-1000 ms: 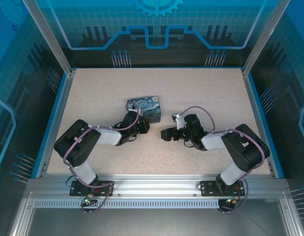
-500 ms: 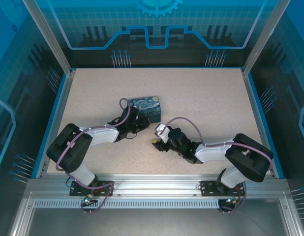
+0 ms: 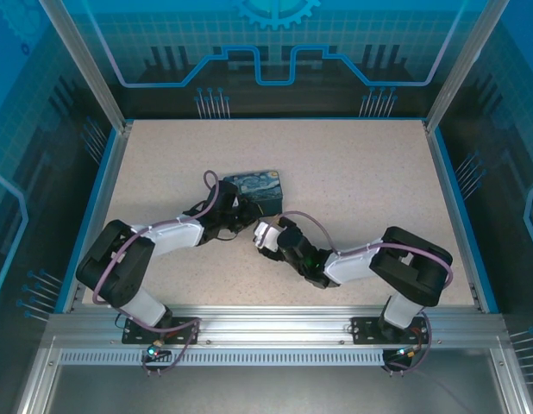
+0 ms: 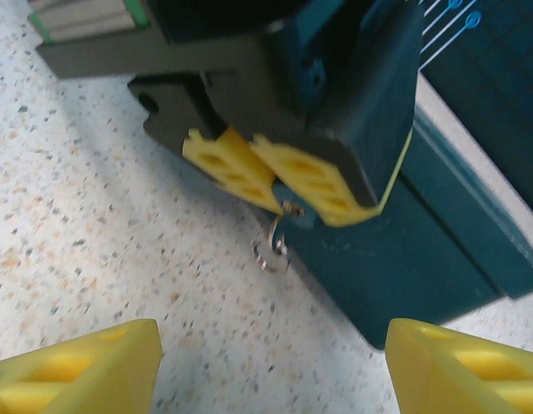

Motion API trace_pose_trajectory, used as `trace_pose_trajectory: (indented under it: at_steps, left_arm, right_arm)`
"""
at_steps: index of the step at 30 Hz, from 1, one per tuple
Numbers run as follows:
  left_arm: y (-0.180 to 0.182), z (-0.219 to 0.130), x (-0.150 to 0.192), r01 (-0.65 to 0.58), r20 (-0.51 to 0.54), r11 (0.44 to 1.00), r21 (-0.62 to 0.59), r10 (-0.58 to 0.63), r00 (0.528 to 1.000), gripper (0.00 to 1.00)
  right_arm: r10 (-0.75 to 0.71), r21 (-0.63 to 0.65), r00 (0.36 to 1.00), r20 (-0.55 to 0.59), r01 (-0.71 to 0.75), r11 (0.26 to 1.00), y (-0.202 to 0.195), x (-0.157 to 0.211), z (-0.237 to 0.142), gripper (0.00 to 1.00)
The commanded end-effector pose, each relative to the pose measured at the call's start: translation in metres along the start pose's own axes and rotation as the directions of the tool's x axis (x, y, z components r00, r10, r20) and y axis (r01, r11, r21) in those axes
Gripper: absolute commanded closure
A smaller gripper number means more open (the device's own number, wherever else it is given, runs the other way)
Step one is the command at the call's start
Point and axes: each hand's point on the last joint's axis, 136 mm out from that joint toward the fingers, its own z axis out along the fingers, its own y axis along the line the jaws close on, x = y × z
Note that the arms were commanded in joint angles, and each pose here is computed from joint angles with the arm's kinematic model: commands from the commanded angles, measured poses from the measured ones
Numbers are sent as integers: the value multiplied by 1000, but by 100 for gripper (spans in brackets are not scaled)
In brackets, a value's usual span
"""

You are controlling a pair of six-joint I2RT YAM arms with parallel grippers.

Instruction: Unlock a padlock with a key

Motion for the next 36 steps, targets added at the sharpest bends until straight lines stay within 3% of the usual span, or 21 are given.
trace_pose_trajectory:
  at_steps: [1, 6, 20, 27, 36]
  left_arm:
    - [-23, -11, -9, 0, 7, 998, 62, -1, 1000, 100]
    - [-26, -11, -9, 12, 1, 996, 83, -12, 1000, 100]
    - [-26, -10, -9, 17, 0, 996, 89, -17, 1000, 100]
    - [-25, -13, -9, 21, 8, 996, 90, -22, 1000, 100]
    - [-26, -14, -9, 22, 5, 995, 93, -22, 1000, 100]
  right_arm:
    - [-54, 49, 997, 62, 51, 997, -7, -23, 5, 30]
    - [-52, 37, 995, 80, 49, 998, -7, -29, 12, 34]
    - [-13, 42, 997, 70, 10, 999, -13, -30, 28, 70]
    - [-7, 53, 999, 45, 5, 999, -13, -19, 31, 71]
    - [23, 55, 998, 58, -26, 998, -18, -21, 33, 85]
